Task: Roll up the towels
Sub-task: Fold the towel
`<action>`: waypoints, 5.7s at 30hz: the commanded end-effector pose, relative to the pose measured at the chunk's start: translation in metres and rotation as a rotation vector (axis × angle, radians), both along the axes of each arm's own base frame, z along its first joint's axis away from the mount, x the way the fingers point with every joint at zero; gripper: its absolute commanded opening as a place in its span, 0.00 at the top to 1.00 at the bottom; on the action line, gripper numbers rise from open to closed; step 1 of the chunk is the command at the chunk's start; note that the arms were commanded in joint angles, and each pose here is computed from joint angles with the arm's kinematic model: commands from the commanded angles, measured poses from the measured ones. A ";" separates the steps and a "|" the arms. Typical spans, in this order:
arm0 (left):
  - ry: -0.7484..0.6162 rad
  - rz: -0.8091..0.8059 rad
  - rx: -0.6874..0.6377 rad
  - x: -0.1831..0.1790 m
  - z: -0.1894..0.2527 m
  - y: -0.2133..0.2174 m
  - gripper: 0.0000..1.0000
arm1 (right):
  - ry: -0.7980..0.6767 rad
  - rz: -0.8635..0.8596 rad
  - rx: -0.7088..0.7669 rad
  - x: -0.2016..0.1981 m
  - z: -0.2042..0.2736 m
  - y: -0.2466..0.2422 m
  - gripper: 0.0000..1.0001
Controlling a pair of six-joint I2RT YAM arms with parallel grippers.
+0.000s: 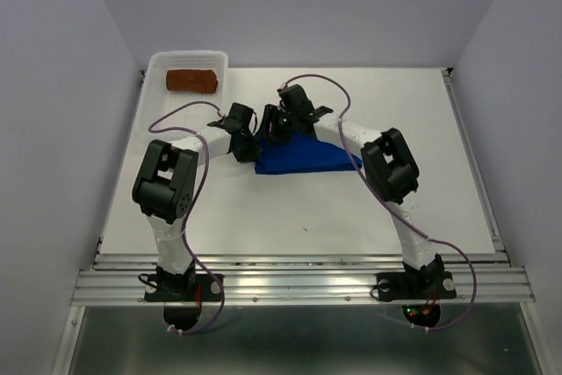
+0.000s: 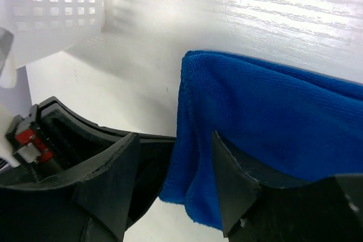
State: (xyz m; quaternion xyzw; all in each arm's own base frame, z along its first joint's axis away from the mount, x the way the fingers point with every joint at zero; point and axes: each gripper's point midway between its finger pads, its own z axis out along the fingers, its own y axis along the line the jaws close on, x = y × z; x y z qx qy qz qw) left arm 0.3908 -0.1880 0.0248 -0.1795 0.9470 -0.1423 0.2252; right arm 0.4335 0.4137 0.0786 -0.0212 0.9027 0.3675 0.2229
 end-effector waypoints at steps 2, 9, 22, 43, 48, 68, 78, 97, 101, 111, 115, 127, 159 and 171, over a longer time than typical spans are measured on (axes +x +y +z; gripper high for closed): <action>-0.043 0.056 0.036 -0.006 0.032 0.019 0.79 | -0.212 -0.030 0.068 0.009 0.097 -0.003 0.34; -0.075 0.101 0.089 -0.009 0.065 0.034 0.47 | -0.261 -0.134 0.034 0.027 0.119 -0.064 0.00; -0.174 -0.151 -0.051 0.007 0.112 -0.049 0.19 | -0.259 -0.288 -0.111 0.043 0.095 -0.190 0.00; 0.052 -0.183 0.085 -0.021 0.018 -0.052 0.18 | -0.153 -0.260 -0.200 0.059 0.019 -0.214 0.00; 0.091 -0.133 0.131 -0.022 0.000 -0.032 0.19 | -0.145 -0.249 -0.215 0.057 0.011 -0.216 0.00; -0.029 -0.020 0.219 -0.009 0.064 0.027 0.25 | -0.145 -0.168 -0.192 0.047 0.006 -0.212 0.00; -0.006 0.009 0.231 -0.027 0.059 0.038 0.24 | -0.210 -0.085 -0.118 0.037 0.028 -0.196 0.00; 0.065 -0.025 0.163 -0.039 0.026 0.028 0.27 | -0.058 -0.190 -0.257 0.032 -0.040 -0.205 0.00; 0.089 -0.015 0.180 -0.045 0.017 0.033 0.28 | -0.057 -0.209 -0.277 0.032 -0.039 -0.210 0.00; 0.086 -0.002 0.166 -0.038 0.012 0.029 0.49 | -0.062 -0.189 -0.256 0.030 -0.032 -0.206 0.00; 0.094 0.012 0.179 -0.037 0.009 0.032 0.57 | -0.069 -0.190 -0.258 0.030 -0.028 -0.207 0.00; 0.067 0.010 0.152 -0.038 0.032 0.030 0.75 | -0.070 -0.194 -0.281 0.031 -0.028 -0.210 0.00; 0.080 -0.036 0.102 -0.041 0.043 0.022 0.95 | -0.051 -0.180 -0.305 0.028 -0.034 -0.213 0.00; -0.090 0.011 0.090 -0.025 0.084 0.029 1.00 | -0.078 -0.184 -0.301 0.029 -0.018 -0.213 0.00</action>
